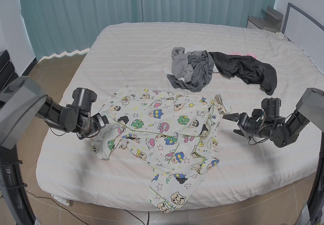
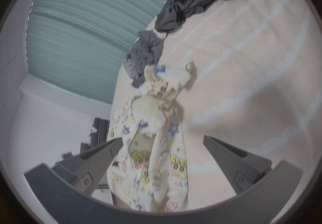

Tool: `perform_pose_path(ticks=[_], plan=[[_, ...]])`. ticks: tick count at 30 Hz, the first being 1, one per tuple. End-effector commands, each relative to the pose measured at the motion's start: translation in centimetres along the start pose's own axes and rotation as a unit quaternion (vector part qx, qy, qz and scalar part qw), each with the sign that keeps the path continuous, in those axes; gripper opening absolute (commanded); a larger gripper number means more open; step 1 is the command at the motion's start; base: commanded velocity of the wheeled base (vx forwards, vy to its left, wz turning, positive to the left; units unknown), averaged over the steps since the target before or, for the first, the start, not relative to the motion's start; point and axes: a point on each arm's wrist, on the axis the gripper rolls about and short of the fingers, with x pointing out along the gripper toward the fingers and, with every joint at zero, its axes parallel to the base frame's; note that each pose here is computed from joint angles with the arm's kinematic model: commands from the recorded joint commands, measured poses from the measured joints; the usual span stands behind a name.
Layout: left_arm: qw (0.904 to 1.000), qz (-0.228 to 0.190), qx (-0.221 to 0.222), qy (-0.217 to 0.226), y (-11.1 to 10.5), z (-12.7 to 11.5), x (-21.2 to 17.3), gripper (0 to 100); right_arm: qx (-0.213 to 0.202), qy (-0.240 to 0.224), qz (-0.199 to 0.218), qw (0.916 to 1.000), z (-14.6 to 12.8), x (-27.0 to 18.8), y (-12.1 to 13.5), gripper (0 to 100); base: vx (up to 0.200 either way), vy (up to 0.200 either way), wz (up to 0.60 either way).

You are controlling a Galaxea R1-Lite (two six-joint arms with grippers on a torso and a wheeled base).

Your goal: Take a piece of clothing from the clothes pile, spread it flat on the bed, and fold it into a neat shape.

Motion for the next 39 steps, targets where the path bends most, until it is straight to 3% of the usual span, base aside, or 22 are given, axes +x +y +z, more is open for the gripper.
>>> perform_pose_path(ticks=[1,10,23,39], plan=[[0.9960,-0.030,-0.078,-0.033,2.0,1.6,-10.2,100,-0.043,0.070,0.051,0.9953,-4.6,-0.1,0.7,100,0.000,0.000,0.00],[0.9836,-0.090,-0.156,-0.005,3.7,-1.8,-15.2,100,-0.052,0.108,0.058,0.9911,-7.0,1.7,1.4,100,0.000,0.000,0.00],[0.9786,-0.119,-0.164,-0.033,4.9,-3.5,-15.3,100,-0.054,0.076,0.040,0.9948,-5.4,1.8,0.3,100,0.000,0.000,0.00],[0.9784,-0.118,-0.166,-0.032,5.0,-3.7,-15.1,100,-0.055,0.093,0.013,0.9941,-5.1,3.7,-1.5,100,0.000,0.000,0.00]])
